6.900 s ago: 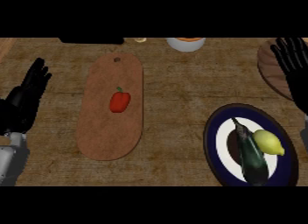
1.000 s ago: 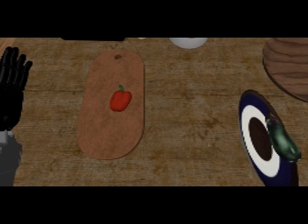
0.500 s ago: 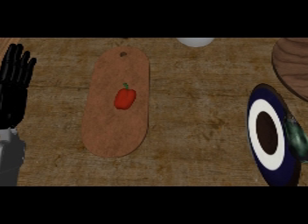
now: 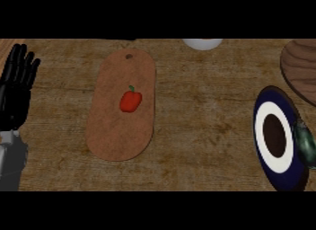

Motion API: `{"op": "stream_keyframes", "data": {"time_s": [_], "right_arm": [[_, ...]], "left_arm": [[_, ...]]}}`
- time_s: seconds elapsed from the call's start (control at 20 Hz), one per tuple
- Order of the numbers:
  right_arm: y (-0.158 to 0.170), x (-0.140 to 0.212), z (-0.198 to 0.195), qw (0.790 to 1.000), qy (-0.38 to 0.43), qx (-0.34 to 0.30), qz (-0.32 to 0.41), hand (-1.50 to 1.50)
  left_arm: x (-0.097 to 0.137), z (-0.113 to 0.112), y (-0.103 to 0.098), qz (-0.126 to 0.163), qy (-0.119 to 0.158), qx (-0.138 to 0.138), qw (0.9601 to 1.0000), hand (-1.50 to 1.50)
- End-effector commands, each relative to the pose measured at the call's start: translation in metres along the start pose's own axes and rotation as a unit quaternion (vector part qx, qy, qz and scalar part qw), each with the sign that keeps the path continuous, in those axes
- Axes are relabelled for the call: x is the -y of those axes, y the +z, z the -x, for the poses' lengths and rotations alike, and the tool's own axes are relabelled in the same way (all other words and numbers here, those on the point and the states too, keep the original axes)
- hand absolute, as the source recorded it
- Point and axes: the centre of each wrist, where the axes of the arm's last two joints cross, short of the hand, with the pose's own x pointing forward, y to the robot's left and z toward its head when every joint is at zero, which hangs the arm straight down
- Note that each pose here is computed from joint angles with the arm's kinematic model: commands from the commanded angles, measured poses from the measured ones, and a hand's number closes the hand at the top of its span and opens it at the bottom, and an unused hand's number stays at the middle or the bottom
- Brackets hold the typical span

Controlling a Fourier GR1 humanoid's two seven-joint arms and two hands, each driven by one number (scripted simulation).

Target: Pick the lemon from the plate and place it in the bowl

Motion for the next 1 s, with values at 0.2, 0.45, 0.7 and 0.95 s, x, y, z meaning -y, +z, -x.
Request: {"op": "stream_keyframes", "data": {"time_s": [0.2,0.45,0.7,0.95], "right_arm": [[-0.003,0.024,0.000,0.986,-0.119,0.097,0.071,1.50],[-0.011,0.035,-0.005,0.976,-0.168,0.128,0.059,1.50],[-0.029,0.040,-0.014,0.972,-0.194,0.130,0.033,1.50],[-0.048,0.039,-0.025,0.970,-0.195,0.146,-0.002,1.50]], "left_arm": [[0.002,0.004,0.000,0.003,-0.006,-0.008,1.0000,0.00],[0.005,0.001,-0.006,0.010,-0.004,-0.008,0.9999,0.00],[0.016,0.002,-0.007,0.016,-0.005,-0.007,0.9998,0.00],[0.015,0.000,-0.012,0.016,-0.002,-0.001,0.9999,0.00]]}}
